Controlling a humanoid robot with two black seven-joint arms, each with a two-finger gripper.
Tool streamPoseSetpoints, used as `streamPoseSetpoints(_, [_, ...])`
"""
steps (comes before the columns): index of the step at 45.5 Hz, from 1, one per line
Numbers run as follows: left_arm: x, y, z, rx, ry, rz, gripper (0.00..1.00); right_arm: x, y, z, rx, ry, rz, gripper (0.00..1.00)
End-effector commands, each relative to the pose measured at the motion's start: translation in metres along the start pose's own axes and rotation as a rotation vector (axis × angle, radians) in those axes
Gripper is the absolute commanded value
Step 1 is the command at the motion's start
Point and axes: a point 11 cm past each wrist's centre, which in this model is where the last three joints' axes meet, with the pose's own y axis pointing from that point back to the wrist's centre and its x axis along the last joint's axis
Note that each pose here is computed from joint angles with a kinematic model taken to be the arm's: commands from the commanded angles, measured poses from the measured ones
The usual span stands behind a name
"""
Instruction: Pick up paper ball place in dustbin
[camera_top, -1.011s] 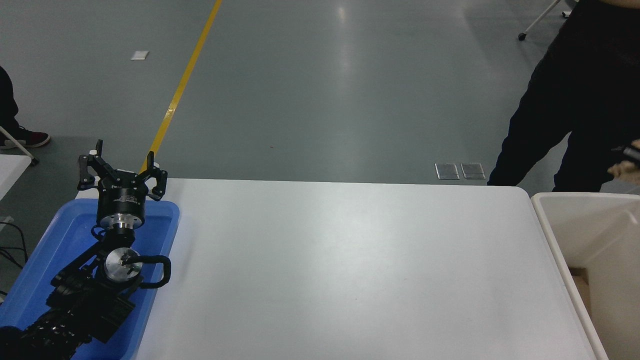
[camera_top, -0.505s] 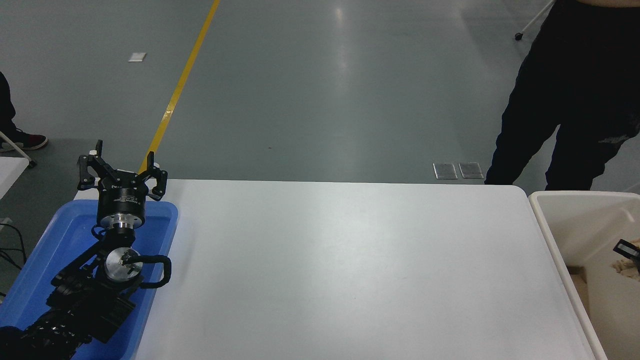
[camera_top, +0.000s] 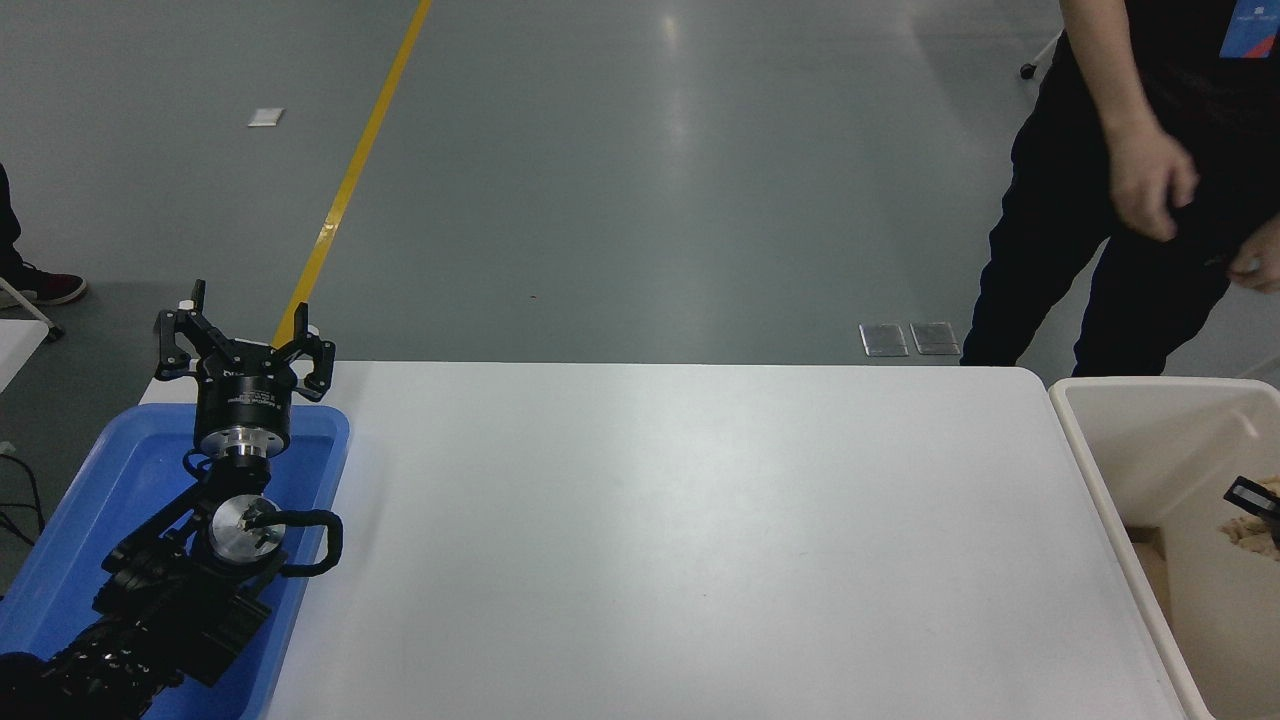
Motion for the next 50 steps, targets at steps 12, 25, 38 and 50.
streamPoseSetpoints(12, [0.0,0.0,0.0,0.0,0.0,0.0,0.99,-0.005,0.0,-0.003,0.009,-0.006,-0.011,1.0])
streamPoseSetpoints(25, [0.0,0.0,-0.001,0.001,0.001,0.0,0.99,-0.009,0.0,-0.005,0.014,-0.006,-0.024,1.0])
streamPoseSetpoints(38, [0.0,0.0,-0.001,0.003,0.0,-0.001,0.99,0.003,0.011,-0.032,0.082,0.021,-0.071,1.0])
streamPoseSetpoints(50, [-0.001,0.0,-0.001,0.005,0.002,-0.003,0.99,0.072,0.117,-0.091,0.27,0.228,-0.323,1.0])
